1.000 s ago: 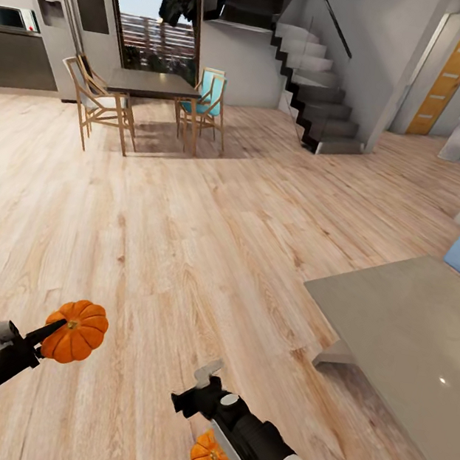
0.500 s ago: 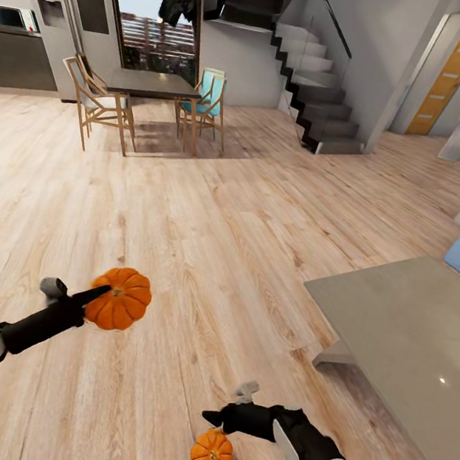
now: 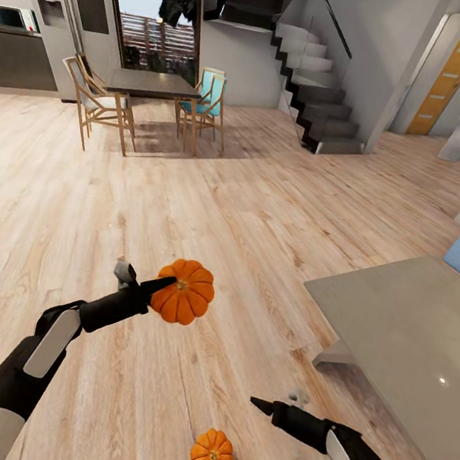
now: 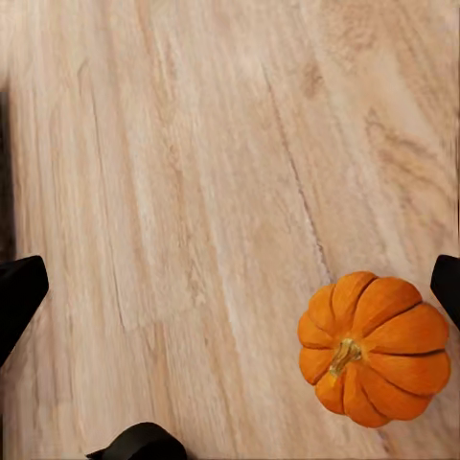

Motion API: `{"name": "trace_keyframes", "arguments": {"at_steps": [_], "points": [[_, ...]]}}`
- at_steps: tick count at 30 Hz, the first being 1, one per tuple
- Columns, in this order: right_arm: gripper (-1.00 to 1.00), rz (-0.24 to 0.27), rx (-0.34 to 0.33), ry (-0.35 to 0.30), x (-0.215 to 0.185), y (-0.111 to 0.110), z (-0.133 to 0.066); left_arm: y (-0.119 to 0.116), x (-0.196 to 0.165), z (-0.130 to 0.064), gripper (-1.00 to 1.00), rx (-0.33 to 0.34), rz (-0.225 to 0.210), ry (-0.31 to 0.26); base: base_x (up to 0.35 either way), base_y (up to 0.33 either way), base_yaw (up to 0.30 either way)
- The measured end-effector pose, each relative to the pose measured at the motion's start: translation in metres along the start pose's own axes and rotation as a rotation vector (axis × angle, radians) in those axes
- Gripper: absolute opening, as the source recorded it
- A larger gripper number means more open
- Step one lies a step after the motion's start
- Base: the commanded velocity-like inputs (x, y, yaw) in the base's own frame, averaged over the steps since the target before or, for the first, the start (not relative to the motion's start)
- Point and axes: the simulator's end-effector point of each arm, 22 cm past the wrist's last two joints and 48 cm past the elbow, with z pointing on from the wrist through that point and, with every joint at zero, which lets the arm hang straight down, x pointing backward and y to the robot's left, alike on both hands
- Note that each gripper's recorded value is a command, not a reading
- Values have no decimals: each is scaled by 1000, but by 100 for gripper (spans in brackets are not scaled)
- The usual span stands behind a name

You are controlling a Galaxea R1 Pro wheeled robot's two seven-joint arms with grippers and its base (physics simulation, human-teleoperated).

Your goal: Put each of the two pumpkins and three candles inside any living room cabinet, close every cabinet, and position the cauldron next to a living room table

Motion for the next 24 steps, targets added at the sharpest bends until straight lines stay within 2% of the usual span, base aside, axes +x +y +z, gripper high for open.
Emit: {"name": "trace_keyframes", "arguments": {"at_steps": [2,5,24], "points": [[100,36,3,-29,-4,-4,-3,3,3,4,-100,-10,3,1,0,0,0],[100,47,4,-36,-4,-6,-2,4,0,4,-100,-5,20,-22,0,0,0],[100,47,25,-35,22,-39,20,40,20,-6,-100,-6,20,-31,0,0,0]]}}
